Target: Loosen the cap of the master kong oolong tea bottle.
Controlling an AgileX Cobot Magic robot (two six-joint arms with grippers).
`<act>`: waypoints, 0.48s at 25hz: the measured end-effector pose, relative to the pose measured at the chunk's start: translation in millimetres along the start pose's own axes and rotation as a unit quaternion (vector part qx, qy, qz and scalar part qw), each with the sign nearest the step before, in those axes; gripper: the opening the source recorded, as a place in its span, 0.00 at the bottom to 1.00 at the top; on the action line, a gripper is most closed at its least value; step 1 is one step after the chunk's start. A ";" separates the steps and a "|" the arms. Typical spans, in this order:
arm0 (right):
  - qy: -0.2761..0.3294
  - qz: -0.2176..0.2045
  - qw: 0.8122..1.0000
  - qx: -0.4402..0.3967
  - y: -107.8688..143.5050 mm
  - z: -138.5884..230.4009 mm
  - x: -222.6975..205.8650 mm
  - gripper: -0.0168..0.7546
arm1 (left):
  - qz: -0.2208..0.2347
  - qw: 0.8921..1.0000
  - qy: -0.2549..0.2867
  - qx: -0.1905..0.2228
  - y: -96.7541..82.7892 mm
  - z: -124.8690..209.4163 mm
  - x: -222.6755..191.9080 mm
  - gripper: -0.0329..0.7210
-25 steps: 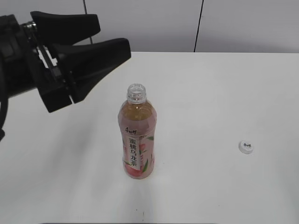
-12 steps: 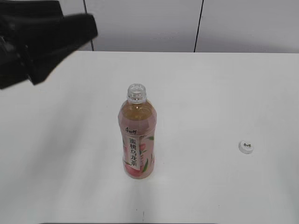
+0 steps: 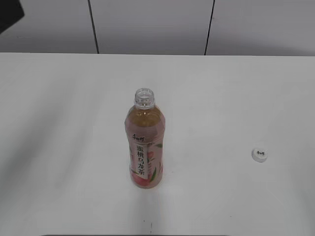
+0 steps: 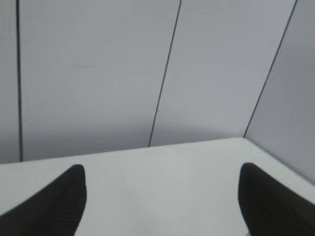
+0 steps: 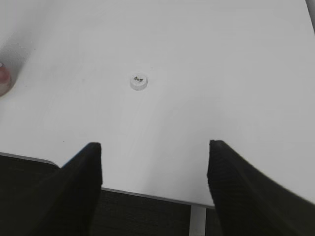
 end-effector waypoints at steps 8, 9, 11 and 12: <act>0.000 0.000 1.000 0.000 0.0 0.0 0.0 0.68 | 0.015 0.993 0.112 -0.036 -3.2 12.3 50.6 0.75; 0.000 0.000 1.000 0.000 0.0 0.0 0.0 0.68 | 0.022 0.992 0.118 -0.042 -4.5 8.1 61.2 0.74; 0.000 0.000 1.000 0.000 0.0 0.0 0.0 0.68 | 0.028 0.992 0.107 -0.052 -5.2 -11.0 83.0 0.74; 0.000 0.000 1.000 0.000 0.0 0.0 0.0 0.68 | 0.029 0.993 0.101 -0.058 -5.1 -20.9 95.0 0.74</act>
Point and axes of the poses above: a point on each arm's last joint axis where the gripper is mounted, x pointing back along that axis away from the gripper, y along the wrist's bending axis when the last joint is at zero, z = x × y, the point moved 3 cm from there along -x, pointing out along that axis toward the gripper, and after that the axes turned 15 degrees about -x, right-handed, at the moved point
